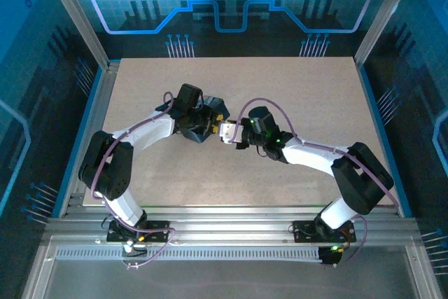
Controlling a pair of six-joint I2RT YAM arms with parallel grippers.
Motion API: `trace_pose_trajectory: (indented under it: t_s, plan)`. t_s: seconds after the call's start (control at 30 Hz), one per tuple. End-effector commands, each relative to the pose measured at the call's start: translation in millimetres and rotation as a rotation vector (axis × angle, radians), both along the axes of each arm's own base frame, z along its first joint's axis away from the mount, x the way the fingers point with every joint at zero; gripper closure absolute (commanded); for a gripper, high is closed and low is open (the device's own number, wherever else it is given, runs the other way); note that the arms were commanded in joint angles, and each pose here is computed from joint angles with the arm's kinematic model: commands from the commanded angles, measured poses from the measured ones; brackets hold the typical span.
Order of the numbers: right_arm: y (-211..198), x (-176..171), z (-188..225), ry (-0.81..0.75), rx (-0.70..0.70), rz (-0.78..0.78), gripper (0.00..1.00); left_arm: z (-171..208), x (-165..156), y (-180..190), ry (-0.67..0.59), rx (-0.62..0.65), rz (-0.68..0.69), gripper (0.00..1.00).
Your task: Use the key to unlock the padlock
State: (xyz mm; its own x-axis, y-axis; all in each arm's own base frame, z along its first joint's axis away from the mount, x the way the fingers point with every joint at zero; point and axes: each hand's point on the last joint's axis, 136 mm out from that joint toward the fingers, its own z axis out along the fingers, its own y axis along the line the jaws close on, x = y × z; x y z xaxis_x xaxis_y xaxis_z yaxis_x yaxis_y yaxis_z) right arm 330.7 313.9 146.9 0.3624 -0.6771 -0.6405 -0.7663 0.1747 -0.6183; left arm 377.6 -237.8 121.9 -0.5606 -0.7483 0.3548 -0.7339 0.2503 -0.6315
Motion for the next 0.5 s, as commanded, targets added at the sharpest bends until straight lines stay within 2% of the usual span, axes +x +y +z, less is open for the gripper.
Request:
trace_pose_trajectory:
  t_s: [0.0, 0.47]
  plan:
    - [5, 13, 14, -0.111, 0.001, -0.012, 0.73, 18, -1, -1, -0.039, -0.037, -0.026, 1.00]
    - [-4, 19, -11, -0.083, -0.058, -0.025, 0.72, 22, 0, 0, -0.045, -0.034, -0.021, 1.00]
